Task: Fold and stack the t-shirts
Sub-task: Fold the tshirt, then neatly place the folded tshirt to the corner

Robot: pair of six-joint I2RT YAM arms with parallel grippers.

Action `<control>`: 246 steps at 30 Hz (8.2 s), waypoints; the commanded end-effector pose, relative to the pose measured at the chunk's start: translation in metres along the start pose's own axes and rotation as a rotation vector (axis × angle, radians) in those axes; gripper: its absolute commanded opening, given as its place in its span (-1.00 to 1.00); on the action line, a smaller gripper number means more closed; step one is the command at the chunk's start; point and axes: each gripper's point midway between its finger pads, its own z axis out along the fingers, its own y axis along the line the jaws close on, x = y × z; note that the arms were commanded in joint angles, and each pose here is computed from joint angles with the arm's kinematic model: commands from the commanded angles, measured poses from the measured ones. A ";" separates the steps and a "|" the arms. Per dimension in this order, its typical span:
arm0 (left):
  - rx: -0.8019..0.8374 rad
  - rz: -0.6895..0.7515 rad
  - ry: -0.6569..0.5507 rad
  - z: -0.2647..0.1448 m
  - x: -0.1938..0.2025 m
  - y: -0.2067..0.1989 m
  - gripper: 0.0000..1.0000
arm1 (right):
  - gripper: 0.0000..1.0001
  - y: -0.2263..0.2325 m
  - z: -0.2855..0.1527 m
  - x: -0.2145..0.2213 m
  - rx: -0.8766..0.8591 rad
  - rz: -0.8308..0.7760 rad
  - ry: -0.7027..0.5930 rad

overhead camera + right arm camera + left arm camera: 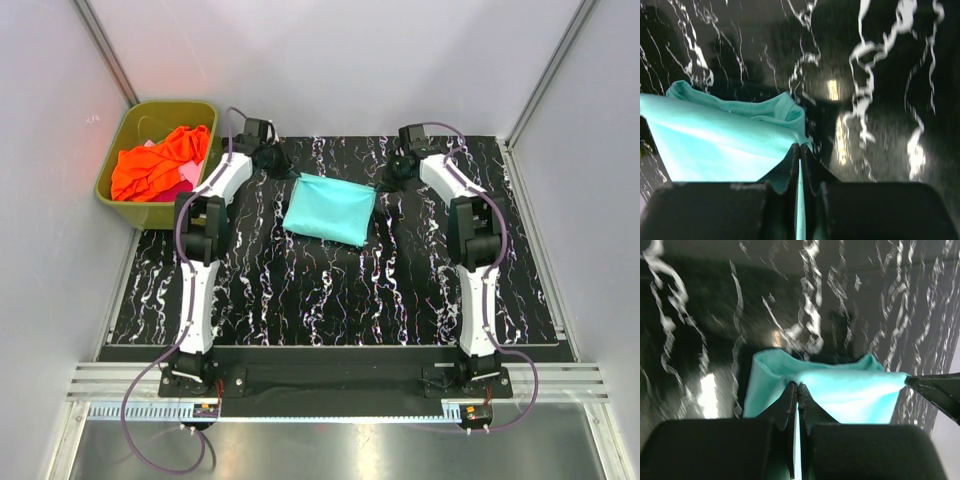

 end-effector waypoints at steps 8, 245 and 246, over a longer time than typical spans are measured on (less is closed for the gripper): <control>0.089 0.027 -0.143 0.007 -0.054 0.015 -0.28 | -0.06 0.029 0.010 -0.047 -0.155 -0.105 -0.061; -0.134 0.121 0.216 -0.051 0.130 0.064 -0.57 | 0.06 0.005 -0.001 0.107 -0.225 -0.217 0.248; -0.121 0.113 0.218 -0.050 0.131 0.063 -0.61 | -0.01 0.004 -0.001 0.107 -0.226 -0.221 0.248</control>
